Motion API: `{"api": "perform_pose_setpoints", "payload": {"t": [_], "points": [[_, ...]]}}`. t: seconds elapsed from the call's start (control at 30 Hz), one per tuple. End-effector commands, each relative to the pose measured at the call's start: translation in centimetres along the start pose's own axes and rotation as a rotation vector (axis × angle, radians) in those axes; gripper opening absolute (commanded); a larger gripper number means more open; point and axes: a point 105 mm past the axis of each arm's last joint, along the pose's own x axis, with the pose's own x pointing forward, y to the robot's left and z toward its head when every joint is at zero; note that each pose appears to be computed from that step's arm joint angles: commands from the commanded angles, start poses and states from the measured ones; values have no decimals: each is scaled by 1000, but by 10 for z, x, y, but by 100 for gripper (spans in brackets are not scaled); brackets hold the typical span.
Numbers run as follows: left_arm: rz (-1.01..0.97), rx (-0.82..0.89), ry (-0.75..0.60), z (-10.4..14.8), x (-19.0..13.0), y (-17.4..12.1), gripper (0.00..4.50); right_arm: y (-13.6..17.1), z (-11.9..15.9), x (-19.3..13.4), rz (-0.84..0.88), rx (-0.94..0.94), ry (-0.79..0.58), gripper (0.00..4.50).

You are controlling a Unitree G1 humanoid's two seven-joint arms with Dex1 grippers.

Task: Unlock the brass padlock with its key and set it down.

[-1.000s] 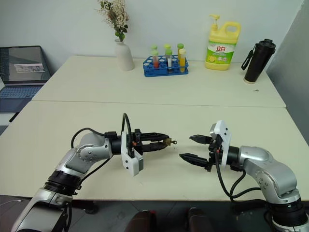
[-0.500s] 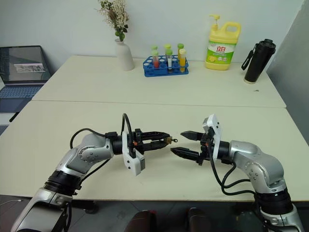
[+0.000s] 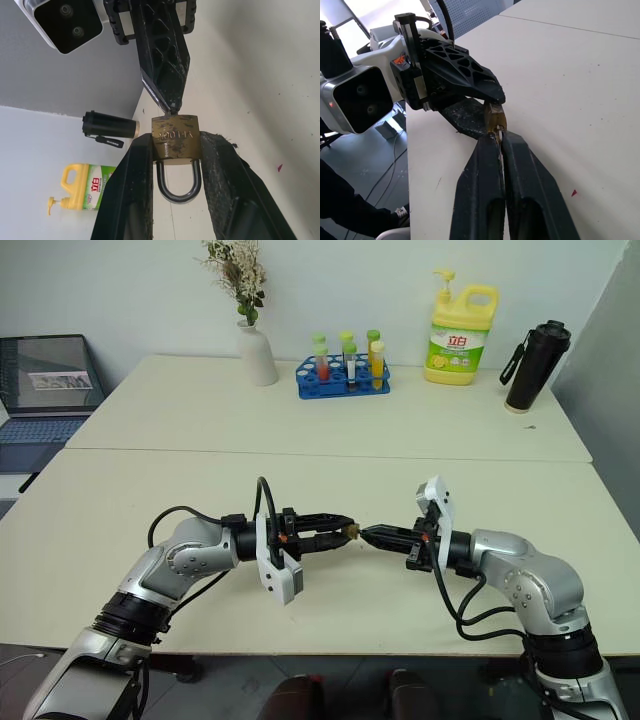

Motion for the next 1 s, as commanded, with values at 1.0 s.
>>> {"api": "perform_pose_setpoints", "payload": {"t": [1.0], "points": [[15, 177, -43, 6, 0, -1, 96, 6, 37, 3, 221, 499, 109, 0]]}}
